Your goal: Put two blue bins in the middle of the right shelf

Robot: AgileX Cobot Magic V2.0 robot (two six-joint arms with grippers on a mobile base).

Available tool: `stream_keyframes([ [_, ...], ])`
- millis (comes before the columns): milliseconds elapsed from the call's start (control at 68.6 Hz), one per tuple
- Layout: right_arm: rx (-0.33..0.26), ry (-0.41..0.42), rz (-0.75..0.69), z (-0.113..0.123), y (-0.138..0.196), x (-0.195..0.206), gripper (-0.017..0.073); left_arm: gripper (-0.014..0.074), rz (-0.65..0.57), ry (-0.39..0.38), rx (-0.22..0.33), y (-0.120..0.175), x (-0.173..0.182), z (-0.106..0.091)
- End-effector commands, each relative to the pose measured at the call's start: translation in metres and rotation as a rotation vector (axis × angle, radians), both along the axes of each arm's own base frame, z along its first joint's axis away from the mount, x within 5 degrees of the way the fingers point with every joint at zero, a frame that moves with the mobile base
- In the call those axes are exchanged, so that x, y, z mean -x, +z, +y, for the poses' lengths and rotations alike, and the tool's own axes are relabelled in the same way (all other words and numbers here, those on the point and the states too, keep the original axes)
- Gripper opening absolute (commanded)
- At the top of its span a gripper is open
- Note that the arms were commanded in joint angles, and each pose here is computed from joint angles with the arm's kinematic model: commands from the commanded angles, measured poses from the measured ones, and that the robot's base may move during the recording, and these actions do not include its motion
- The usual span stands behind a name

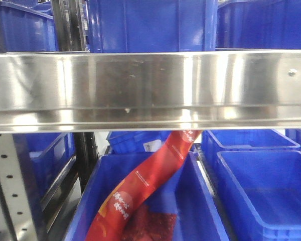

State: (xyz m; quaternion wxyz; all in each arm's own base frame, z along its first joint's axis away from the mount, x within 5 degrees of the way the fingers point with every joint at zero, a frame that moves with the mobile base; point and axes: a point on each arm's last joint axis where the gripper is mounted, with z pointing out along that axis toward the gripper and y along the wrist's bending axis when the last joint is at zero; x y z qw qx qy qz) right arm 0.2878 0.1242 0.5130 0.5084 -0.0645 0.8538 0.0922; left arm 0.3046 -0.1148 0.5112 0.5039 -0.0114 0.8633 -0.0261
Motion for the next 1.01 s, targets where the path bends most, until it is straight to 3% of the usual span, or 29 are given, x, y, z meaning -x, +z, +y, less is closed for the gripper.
stream_keyframes([
  [0,-0.047,0.02,-0.11,-0.0014,0.0186,0.0073,-0.0162,-0.0111,-0.1,-0.023,0.029,0.017,0.0076,0.0017],
  [991,-0.047,0.02,-0.11,-0.0014,0.0186,0.0073,-0.0162,-0.0111,-0.1,-0.023,0.029,0.017,0.0076,0.0017],
])
